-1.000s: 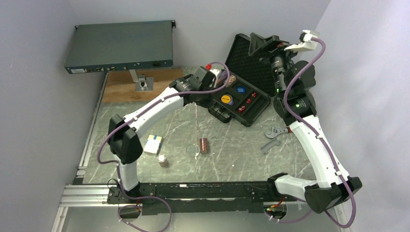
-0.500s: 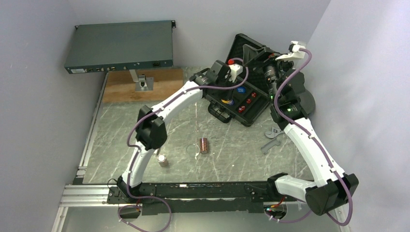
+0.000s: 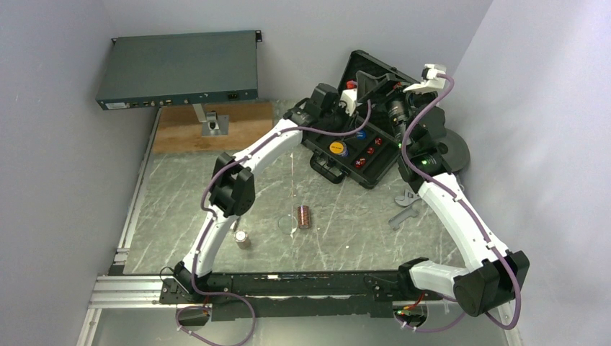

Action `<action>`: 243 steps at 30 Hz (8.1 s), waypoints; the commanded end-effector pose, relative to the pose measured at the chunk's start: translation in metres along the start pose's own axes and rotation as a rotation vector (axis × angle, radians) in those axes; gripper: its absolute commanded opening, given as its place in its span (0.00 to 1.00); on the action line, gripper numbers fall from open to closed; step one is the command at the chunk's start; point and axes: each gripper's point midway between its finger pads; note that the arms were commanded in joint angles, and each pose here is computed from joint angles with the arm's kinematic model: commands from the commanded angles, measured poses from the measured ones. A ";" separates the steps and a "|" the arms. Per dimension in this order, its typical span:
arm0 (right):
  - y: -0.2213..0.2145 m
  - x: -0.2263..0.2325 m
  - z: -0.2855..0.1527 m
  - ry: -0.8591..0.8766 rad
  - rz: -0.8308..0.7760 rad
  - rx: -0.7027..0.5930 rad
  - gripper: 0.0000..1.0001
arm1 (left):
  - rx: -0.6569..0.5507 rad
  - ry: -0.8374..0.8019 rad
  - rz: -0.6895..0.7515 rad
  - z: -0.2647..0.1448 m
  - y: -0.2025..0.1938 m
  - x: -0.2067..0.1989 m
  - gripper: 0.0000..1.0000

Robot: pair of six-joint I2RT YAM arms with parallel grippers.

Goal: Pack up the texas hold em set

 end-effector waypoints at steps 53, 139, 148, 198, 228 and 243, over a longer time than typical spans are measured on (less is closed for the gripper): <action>-0.006 0.000 0.001 0.002 0.045 -0.032 1.00 | -0.199 -0.080 -0.052 0.085 -0.023 -0.007 0.17; -0.005 0.021 -0.019 0.054 0.118 0.080 1.00 | 0.331 0.697 -0.571 -0.336 -0.255 -0.040 0.81; -0.004 0.016 -0.020 0.033 0.100 0.075 1.00 | 0.427 0.756 -0.605 -0.339 -0.282 -0.036 0.79; -0.003 0.005 -0.025 -0.015 0.062 0.066 1.00 | 0.606 0.753 -0.715 -0.317 -0.343 -0.026 0.60; -0.010 0.036 -0.028 0.211 -0.090 0.084 1.00 | 0.433 0.645 -0.623 -0.322 -0.249 -0.029 0.00; -0.109 0.150 -0.140 1.440 -0.115 0.289 0.93 | 0.247 0.519 -0.577 -0.342 -0.164 -0.036 0.00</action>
Point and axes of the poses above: each gripper's point midway between its finger pads, its own z axis out along the fingers, its own x axis along the line the jaws close on, y = z × x, and after that the axes turned 9 degrees about -z, right-handed
